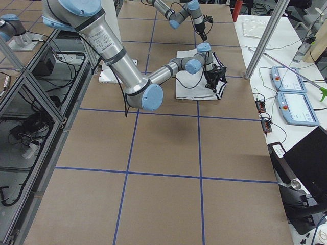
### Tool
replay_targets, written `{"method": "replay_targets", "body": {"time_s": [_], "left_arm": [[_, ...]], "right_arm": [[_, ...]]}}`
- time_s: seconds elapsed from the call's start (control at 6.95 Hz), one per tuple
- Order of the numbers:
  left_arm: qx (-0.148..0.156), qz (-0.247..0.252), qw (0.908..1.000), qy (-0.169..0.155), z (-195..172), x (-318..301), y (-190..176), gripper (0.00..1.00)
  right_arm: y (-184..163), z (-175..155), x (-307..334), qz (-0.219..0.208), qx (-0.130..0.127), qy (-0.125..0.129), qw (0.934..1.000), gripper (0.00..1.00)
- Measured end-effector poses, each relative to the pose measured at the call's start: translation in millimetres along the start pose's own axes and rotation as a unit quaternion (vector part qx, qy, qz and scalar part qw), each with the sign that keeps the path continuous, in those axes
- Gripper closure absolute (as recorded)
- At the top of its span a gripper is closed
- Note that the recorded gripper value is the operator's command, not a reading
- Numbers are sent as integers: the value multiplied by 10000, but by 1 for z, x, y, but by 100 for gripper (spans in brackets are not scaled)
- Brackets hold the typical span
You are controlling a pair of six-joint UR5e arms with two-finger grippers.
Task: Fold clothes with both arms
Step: 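Lay the hem down near the collar and open both grippers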
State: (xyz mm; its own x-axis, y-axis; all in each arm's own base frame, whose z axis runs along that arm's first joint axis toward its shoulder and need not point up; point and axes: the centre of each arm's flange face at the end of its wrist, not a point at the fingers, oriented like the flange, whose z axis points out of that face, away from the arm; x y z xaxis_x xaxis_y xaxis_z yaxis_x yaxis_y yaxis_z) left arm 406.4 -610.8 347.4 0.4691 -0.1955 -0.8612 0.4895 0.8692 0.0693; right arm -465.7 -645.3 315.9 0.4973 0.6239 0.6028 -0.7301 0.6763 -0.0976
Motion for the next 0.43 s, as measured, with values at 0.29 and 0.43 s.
{"method": "replay_targets", "body": {"time_s": [0.29, 0.43], "left_arm": [[-2, -4, 10000, -18, 16, 3, -5, 91], [20, -5, 10000, -4, 21, 1, -7, 76]], "right_arm": [[-1, 12, 0, -4, 4, -15, 10000, 83], [-2, 14, 0, -1, 7, -31, 10000, 68]]}}
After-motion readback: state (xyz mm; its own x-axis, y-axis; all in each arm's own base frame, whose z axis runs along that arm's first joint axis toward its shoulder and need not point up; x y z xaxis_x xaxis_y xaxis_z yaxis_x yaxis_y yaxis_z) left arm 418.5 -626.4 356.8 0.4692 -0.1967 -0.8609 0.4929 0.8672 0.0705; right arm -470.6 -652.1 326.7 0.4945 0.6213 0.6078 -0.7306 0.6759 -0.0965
